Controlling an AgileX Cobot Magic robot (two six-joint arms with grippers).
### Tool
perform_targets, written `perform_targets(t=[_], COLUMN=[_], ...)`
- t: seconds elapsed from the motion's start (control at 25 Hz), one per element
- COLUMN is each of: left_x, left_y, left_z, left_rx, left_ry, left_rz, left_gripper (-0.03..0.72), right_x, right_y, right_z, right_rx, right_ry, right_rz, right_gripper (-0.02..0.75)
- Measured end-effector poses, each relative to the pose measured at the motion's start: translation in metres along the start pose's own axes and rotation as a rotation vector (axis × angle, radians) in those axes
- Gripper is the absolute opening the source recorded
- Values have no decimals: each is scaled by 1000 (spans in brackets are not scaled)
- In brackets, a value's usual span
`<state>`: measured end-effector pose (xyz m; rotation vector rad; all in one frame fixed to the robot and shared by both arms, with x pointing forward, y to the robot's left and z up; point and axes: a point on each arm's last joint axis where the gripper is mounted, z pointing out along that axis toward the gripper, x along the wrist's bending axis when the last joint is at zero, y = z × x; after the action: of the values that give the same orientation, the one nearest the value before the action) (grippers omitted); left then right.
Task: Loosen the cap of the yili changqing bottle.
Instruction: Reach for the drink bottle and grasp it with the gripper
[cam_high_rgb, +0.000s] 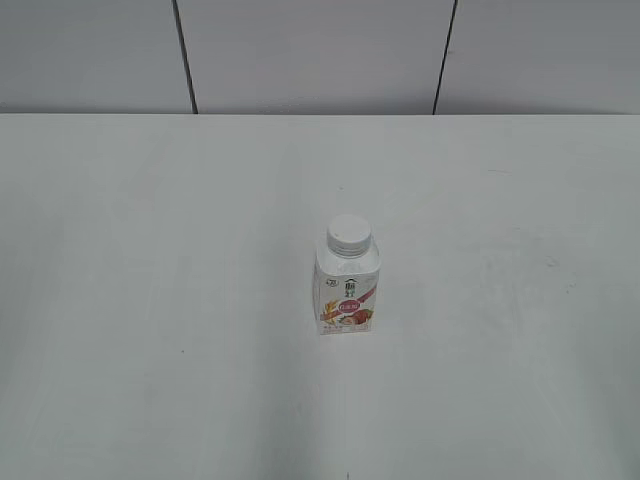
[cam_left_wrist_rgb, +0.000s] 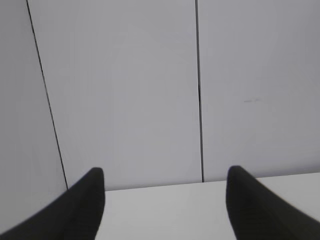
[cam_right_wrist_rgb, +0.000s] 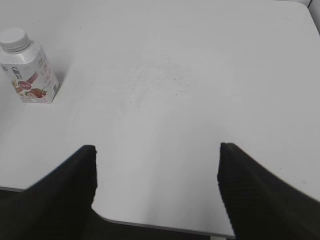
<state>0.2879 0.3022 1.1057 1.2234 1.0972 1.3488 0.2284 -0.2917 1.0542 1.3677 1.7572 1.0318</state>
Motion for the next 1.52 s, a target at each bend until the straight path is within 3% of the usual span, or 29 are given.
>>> perform_targets(t=[0.36, 0.72, 1.08, 1.28, 1.52], left_x=[-3, -8, -17, -29, -54], left_y=[-14, -54, -88, -108, -136], left_z=[65, 136, 175, 188, 199], left_rx=[112, 207, 214, 228, 221], left_ry=[-18, -32, -76, -187, -426], left_rz=[-12, -11, -69, -82, -85], left_gripper=[470, 470, 470, 470, 470], right_x=[0, 0, 0, 0, 0], right_y=[0, 0, 0, 0, 0], right_z=[0, 0, 0, 0, 0], right_rx=[0, 0, 0, 0, 0], right_ry=[0, 0, 0, 0, 0], right_rz=[0, 0, 0, 0, 0], right_gripper=[592, 592, 592, 592, 592])
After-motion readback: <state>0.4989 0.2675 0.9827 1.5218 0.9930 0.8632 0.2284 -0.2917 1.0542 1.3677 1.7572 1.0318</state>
